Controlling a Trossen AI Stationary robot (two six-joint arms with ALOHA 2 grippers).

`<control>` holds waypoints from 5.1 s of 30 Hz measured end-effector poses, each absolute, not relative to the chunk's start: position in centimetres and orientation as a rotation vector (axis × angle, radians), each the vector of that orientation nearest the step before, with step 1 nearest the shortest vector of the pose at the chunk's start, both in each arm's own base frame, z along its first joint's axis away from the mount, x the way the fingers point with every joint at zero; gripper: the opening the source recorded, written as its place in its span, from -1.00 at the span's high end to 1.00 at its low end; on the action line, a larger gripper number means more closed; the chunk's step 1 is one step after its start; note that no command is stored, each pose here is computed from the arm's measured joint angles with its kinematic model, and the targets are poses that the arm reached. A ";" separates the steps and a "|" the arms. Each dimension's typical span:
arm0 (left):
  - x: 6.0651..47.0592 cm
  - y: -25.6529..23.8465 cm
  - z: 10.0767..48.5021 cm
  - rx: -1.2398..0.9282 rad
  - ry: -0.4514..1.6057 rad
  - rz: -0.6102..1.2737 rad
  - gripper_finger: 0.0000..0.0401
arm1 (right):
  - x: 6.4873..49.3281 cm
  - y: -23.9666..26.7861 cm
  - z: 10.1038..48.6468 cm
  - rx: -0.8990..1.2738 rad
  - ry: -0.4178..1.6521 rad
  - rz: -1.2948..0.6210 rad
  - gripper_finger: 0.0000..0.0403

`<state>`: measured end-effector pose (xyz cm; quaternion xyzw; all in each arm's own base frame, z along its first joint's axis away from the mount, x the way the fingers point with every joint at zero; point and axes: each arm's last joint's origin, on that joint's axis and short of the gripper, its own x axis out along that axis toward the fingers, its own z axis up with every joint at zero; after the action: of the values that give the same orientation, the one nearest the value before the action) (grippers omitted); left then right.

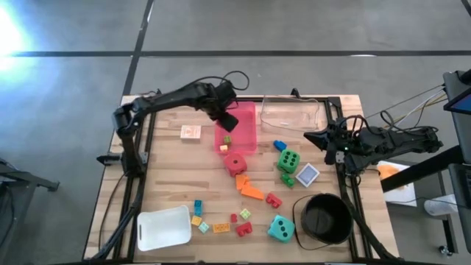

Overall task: Pick & Place Toys
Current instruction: Put the red game piece into the red bin, then put the green dice into the transparent bin

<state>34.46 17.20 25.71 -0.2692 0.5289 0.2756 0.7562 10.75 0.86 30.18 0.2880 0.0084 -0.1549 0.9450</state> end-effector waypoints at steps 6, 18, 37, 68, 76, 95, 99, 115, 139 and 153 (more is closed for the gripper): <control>35.8 18.1 22.7 -0.564 1.226 0.581 0.34 | 10.8 0.9 30.2 0.589 0.016 -0.315 0.96; 37.3 18.8 19.5 -0.540 1.252 0.539 0.34 | 10.7 0.9 30.2 0.590 0.017 -0.315 0.96; 37.5 18.9 16.8 -0.549 1.320 0.517 0.34 | 10.7 0.9 30.2 0.586 0.018 -0.315 0.96; 37.3 18.9 17.1 -0.560 1.301 0.562 -0.35 | 10.7 0.9 30.2 0.586 0.017 -0.315 0.96; 36.7 18.1 20.9 -0.569 1.202 0.580 -0.35 | 10.8 0.8 30.4 0.618 -0.023 -0.351 0.96; 31.7 11.5 34.5 -0.454 0.878 0.541 -0.35 | 11.5 0.9 33.3 0.728 -0.260 -0.257 0.96; 30.3 10.8 36.2 -0.466 0.832 0.539 -0.35 | 12.7 1.3 33.6 0.673 -0.132 -0.231 0.89; 26.2 9.2 38.5 -0.515 0.862 0.568 -0.35 | 15.5 2.0 35.9 0.494 0.404 -0.370 -0.39; 23.6 5.0 41.7 -0.461 0.731 0.442 -0.35 | 19.1 2.8 27.7 0.190 1.007 -0.479 -0.81; 19.8 3.4 41.2 -0.514 0.682 0.477 -0.35 | 20.2 3.1 23.0 0.059 1.112 -0.431 -0.81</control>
<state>19.76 3.38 41.18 -0.2468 0.3276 0.2292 0.8828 20.23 3.09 23.02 0.0279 0.5238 -0.2029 0.8269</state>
